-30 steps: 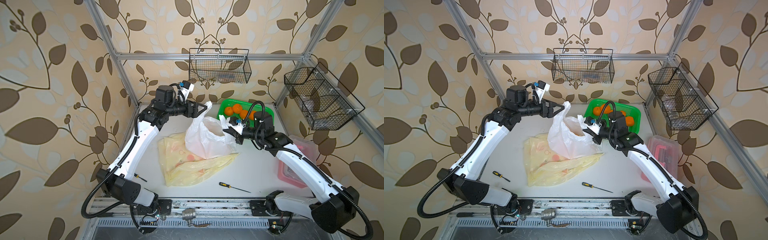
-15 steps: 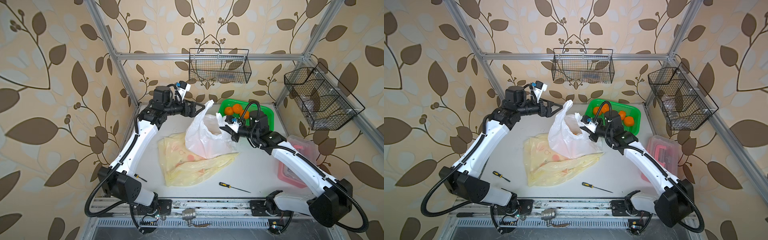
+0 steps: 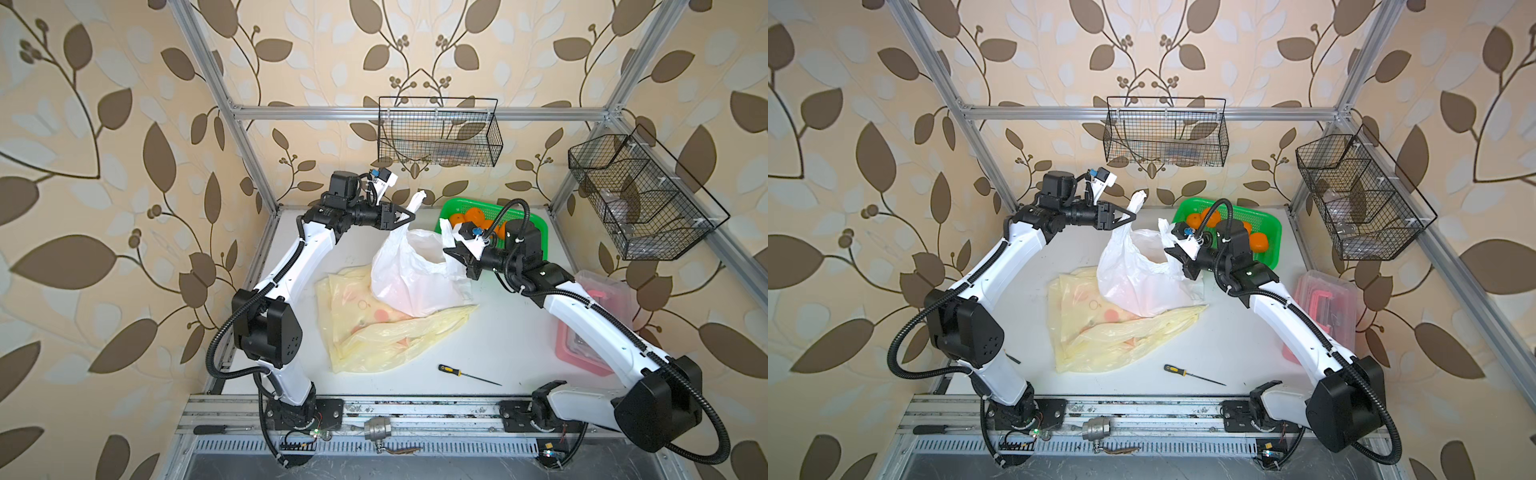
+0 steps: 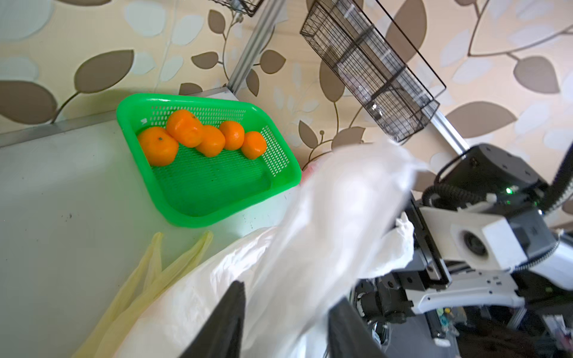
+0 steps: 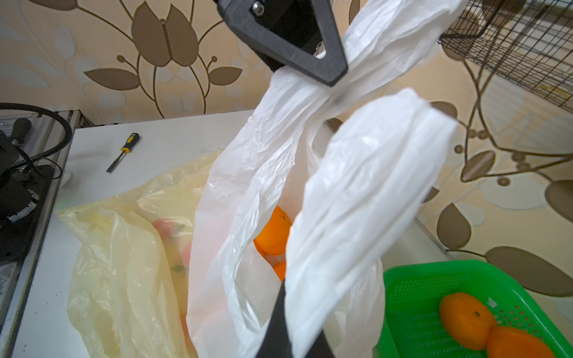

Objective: Place the oranges into plastic bags & tie knots
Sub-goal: Tie the plastic bag at the center of the board.

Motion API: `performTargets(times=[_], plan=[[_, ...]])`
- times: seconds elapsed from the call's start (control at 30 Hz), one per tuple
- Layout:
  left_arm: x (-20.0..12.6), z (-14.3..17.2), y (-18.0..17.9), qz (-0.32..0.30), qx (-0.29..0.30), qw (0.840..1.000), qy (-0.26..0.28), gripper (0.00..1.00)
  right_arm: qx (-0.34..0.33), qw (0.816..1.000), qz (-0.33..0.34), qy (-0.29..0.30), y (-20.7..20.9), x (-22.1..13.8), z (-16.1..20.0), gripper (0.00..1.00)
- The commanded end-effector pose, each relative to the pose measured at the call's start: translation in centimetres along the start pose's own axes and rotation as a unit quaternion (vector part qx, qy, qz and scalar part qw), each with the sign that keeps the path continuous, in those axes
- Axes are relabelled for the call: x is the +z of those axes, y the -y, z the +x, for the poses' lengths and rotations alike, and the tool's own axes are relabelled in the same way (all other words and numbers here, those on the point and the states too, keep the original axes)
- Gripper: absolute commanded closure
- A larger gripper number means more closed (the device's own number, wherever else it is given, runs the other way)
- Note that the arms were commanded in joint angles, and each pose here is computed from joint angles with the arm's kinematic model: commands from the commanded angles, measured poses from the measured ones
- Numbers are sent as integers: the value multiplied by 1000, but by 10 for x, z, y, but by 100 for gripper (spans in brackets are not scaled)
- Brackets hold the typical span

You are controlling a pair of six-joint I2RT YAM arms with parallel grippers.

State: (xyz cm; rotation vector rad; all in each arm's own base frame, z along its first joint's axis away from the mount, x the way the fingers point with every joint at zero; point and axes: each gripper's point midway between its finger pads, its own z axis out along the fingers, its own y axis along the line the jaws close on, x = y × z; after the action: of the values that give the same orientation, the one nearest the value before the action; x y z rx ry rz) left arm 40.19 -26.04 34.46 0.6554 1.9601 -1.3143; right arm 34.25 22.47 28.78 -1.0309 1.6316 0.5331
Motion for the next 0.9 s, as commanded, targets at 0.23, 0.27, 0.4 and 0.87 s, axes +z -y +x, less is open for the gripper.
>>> performTargets(times=[0.23,0.27,0.4,0.87], plan=[[1,23,56,60,44,997,-25,94,51,998,-11,-25,18,13,4,100],[2,28,61,62,47,996,-32,93,49,998,-11,-24,19,14,3,100],[13,51,76,75,54,993,-72,81,42,998,-34,-26,15,21,-1,100],[18,54,69,40,60,993,-92,61,-26,994,-108,-7,-20,29,-9,100]])
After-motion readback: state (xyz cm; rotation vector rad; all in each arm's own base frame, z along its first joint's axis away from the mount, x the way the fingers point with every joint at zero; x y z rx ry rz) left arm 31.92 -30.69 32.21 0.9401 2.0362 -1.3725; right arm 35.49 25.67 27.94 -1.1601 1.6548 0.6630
